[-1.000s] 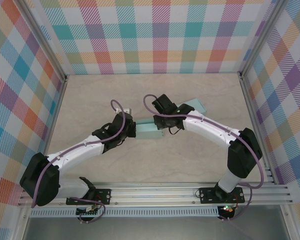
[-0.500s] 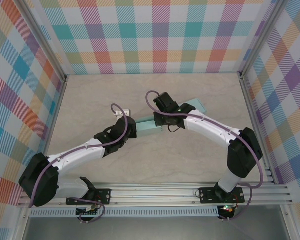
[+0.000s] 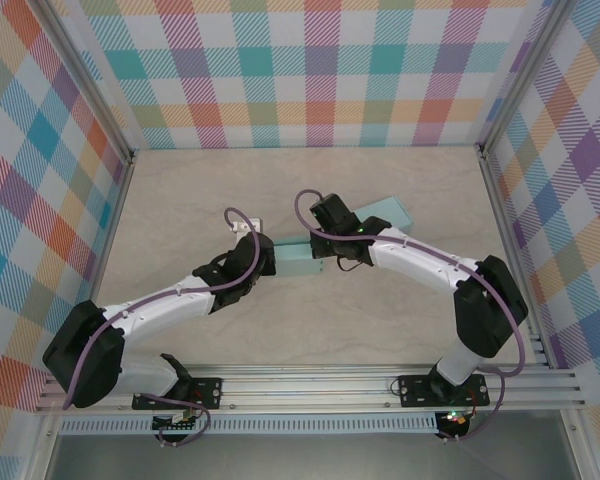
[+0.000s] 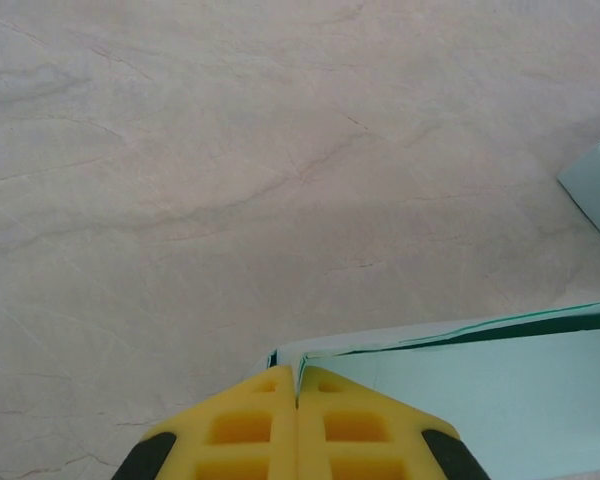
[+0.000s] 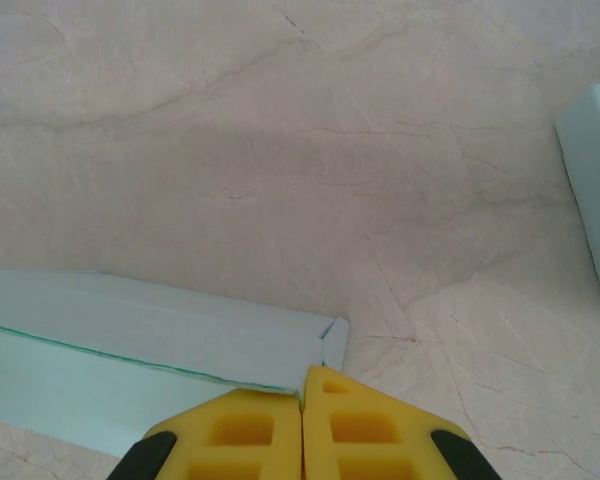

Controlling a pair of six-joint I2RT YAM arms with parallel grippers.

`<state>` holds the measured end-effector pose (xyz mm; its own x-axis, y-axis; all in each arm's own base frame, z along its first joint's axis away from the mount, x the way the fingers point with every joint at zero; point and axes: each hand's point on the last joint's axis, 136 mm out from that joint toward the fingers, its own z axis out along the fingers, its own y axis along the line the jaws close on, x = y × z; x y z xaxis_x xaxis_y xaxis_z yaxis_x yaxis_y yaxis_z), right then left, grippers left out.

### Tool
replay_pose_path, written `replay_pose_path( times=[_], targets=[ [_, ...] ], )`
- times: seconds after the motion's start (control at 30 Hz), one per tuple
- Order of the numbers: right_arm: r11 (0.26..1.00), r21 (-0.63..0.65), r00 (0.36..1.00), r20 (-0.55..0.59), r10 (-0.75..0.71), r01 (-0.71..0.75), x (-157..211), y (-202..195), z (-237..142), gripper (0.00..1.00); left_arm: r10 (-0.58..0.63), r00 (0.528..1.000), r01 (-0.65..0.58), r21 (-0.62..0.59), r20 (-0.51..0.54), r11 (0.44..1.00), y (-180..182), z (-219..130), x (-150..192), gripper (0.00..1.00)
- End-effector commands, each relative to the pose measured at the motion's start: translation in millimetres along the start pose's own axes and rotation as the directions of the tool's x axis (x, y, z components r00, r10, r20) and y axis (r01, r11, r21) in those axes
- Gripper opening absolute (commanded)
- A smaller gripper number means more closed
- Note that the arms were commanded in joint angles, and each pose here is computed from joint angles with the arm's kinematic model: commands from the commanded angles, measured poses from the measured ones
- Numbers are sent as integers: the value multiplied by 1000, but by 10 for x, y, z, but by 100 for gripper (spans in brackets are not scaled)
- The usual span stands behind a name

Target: Fold the paper box

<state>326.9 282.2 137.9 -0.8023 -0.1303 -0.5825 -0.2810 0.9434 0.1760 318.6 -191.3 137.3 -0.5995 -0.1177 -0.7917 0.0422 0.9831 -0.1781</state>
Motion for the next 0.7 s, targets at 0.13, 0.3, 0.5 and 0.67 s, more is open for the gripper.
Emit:
replay_pose_path(
  times=[0.13,0.3,0.5,0.67],
  targets=[
    [987,-155,999,29,40,-35,-176,336,-128,9,-35,999,33,72,22,997,-180,27,91,0],
    [981,-186,998,31,63,-56,-246,396,-166,9,-9,1000,8,41,15,999,-162,84,186,0],
    [973,-217,996,30,89,-80,-301,430,-199,9,17,1000,-18,11,14,1000,-155,125,263,0],
    [972,-222,995,28,91,-83,-291,432,-172,9,28,999,-27,-11,16,1000,-135,135,303,0]
  ],
)
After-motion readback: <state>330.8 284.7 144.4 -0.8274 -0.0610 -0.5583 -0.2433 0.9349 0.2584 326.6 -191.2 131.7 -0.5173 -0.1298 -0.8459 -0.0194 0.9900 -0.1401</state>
